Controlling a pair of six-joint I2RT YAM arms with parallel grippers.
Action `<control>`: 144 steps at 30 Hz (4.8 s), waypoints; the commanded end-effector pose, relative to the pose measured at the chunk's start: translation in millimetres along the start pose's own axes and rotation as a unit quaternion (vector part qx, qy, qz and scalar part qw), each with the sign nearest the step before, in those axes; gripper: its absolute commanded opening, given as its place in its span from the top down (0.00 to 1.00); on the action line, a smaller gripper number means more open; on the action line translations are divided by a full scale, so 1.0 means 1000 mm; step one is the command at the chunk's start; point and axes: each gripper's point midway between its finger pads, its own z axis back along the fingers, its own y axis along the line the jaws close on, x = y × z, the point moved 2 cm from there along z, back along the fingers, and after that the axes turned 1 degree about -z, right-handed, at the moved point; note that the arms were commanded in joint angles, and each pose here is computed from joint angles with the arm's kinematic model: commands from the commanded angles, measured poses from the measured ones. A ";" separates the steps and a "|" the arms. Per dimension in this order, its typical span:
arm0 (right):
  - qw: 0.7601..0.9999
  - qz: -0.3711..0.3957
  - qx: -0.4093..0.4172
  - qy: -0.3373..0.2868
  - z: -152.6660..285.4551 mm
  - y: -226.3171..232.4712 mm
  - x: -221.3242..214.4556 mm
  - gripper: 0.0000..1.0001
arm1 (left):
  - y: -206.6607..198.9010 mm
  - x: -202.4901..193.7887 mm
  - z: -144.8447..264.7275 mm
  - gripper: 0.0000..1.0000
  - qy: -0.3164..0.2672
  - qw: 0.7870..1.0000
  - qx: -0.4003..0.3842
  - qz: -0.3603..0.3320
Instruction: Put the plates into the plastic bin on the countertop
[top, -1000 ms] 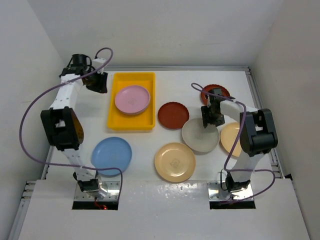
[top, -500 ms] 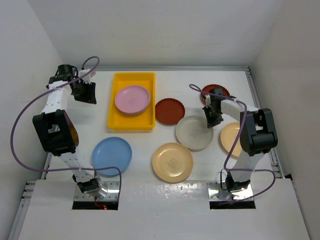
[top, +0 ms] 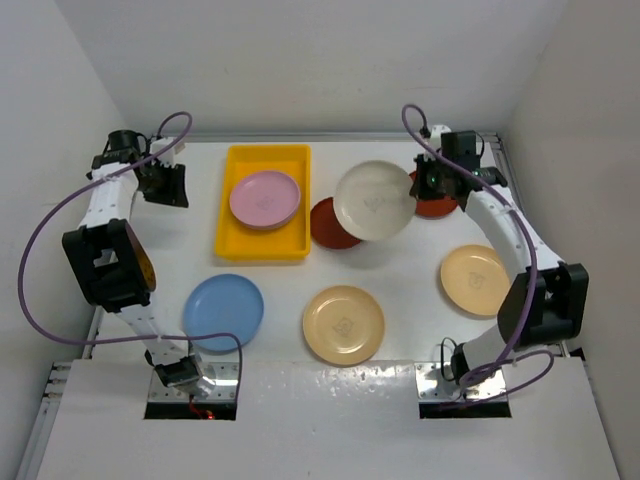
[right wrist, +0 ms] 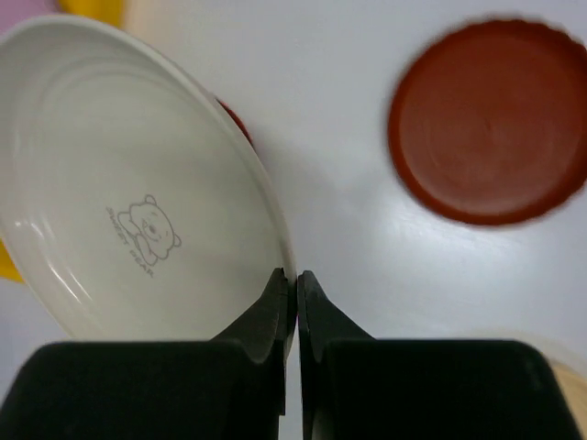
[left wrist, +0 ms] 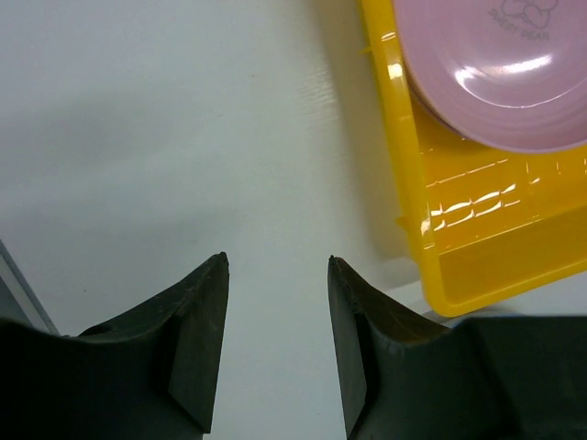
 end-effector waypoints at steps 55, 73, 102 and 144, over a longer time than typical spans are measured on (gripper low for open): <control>0.984 0.005 0.113 -0.136 -0.100 0.228 0.114 0.40 | -0.076 -0.187 -0.002 0.35 0.165 0.970 -0.125 -0.127; 0.992 -0.027 0.024 -0.119 -0.031 0.130 0.065 0.40 | -0.071 -0.219 -0.019 1.00 0.190 0.973 -0.039 -0.126; 0.992 -0.102 0.041 -0.069 -0.060 0.097 0.062 0.46 | -0.105 0.132 -0.003 1.00 -0.175 0.969 -0.131 -0.111; 0.979 0.094 0.083 0.159 -0.019 0.101 -0.121 0.34 | -0.079 0.108 -0.088 0.57 -0.078 0.987 -0.083 -0.117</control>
